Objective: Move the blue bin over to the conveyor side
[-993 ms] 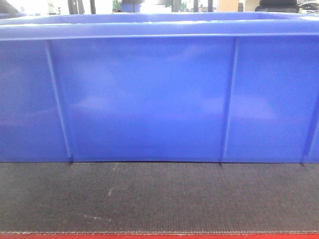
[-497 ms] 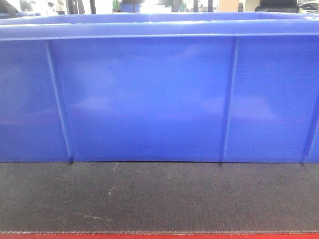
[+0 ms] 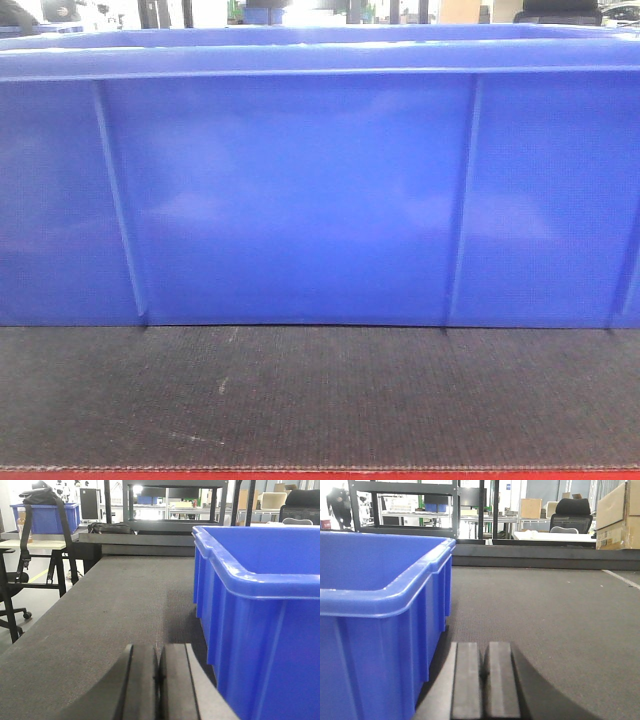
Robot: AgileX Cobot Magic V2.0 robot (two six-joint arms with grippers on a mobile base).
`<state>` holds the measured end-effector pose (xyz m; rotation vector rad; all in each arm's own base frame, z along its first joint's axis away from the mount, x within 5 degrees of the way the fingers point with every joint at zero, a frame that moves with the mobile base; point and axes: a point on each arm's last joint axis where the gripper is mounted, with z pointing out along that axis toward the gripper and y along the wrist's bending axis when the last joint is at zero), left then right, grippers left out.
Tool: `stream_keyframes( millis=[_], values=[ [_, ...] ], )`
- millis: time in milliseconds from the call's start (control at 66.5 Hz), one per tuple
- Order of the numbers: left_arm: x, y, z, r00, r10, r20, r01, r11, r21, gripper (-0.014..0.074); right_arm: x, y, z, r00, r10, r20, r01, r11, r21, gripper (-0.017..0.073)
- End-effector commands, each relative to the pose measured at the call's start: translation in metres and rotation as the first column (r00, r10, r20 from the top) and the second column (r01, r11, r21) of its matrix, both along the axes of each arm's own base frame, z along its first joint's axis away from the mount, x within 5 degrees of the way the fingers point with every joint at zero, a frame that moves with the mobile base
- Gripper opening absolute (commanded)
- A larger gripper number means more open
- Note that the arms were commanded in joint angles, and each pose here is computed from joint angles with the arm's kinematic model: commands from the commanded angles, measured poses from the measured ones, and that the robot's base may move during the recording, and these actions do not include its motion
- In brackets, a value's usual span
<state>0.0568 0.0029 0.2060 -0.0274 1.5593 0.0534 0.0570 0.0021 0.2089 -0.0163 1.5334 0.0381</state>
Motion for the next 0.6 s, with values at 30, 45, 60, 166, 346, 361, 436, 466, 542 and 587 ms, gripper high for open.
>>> stream_keyframes(
  millis=[30,45,60,166,346,361,436,466,542,587],
  values=[
    [-0.0005,0.0001,0.0023,1.000,0.002,0.022,-0.002,1.000,0.006,-0.0006,-0.0007,-0.0003,0.0030,0.999,-0.003,0.035,0.002,1.000,0.014,-0.0089],
    [-0.0005,0.0001,0.0023,1.000,0.002,0.022,-0.002,1.000,0.006,-0.0006,-0.0007,-0.0003,0.0030,0.999,-0.003,0.035,0.002,1.000,0.014,-0.0089],
    [-0.0005,0.0001,0.0023,1.000,0.002,0.022,-0.002,1.000,0.006,-0.0006,-0.0007,-0.0003,0.0030,0.999,-0.003,0.035,0.002,1.000,0.014,-0.0089],
    [-0.0005,0.0001,0.0023,1.000,0.002,0.022,-0.002,1.000,0.006,-0.0006,-0.0007,-0.0003,0.0028,0.999,-0.003,0.033,0.002,1.000,0.014,-0.0089],
    [-0.0005,0.0001,0.0023,1.000,0.002,0.022,-0.002,1.000,0.006,-0.0006,-0.0007,-0.0002,0.0024,1.000,-0.002,0.029,0.002,1.000,0.014,-0.0089],
    [-0.0005,0.0001,0.0023,1.000,0.002,0.022,-0.002,1.000,0.006,-0.0006,-0.0007,-0.0002,0.0024,1.000,-0.002,0.029,0.002,1.000,0.014,-0.0089],
    [-0.0005,0.0001,0.0023,1.000,0.002,0.022,-0.002,1.000,0.006,-0.0006,-0.0007,-0.0002,0.0022,1.000,-0.002,0.027,0.002,1.000,0.013,-0.0089],
    [-0.0005,0.0001,0.0023,1.000,0.002,0.022,-0.002,1.000,0.006,-0.0006,-0.0007,-0.0002,0.0022,1.000,-0.002,0.027,0.002,1.000,0.013,-0.0089],
    [-0.0005,0.0001,0.0023,1.000,0.002,0.022,-0.002,1.000,0.006,-0.0006,-0.0007,-0.0002,0.0022,1.000,-0.002,0.027,0.002,1.000,0.013,-0.0089],
    [-0.0005,0.0001,0.0023,1.000,0.002,0.022,-0.002,1.000,0.006,-0.0006,-0.0007,-0.0002,0.0025,1.000,-0.002,0.030,0.002,1.000,0.014,-0.0089]
  ],
)
